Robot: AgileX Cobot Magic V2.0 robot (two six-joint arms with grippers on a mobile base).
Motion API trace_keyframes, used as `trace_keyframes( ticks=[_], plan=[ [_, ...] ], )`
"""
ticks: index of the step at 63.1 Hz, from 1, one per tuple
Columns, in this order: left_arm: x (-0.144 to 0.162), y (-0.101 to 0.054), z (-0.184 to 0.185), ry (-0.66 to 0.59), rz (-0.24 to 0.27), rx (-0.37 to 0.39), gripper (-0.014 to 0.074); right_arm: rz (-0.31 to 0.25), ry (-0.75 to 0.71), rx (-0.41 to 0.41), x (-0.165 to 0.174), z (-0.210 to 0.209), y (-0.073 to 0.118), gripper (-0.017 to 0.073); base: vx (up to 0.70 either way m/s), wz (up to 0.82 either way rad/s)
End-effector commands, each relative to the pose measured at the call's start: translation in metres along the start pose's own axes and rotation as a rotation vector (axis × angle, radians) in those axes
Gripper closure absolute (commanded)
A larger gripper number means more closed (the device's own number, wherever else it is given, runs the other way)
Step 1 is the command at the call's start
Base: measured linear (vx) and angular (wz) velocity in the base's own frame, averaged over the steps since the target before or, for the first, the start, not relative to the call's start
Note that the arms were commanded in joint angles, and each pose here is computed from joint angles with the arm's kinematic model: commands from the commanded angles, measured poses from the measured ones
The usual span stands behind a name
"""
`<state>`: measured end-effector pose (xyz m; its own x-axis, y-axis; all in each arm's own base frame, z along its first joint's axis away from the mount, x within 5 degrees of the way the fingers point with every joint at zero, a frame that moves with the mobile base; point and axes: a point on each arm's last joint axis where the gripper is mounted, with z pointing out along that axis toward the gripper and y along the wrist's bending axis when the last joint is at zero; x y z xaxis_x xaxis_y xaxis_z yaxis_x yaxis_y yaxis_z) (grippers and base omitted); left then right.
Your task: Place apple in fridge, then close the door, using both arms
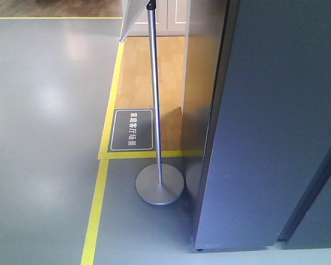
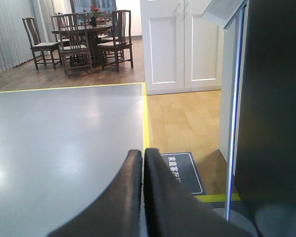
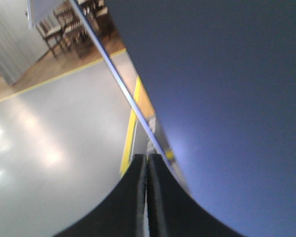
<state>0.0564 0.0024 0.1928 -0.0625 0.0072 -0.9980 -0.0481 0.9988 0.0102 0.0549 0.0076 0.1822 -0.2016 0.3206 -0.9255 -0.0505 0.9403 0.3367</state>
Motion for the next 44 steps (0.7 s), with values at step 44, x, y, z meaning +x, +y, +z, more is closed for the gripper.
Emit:
trace_keyframes(
  ticks=[44],
  plan=[
    [-0.001,0.0,0.0,-0.07,-0.017,-0.005,0.06,-0.323,-0.325,-0.042,-0.024,-0.005,0.007,0.0563,0.0,0.0]
  ],
)
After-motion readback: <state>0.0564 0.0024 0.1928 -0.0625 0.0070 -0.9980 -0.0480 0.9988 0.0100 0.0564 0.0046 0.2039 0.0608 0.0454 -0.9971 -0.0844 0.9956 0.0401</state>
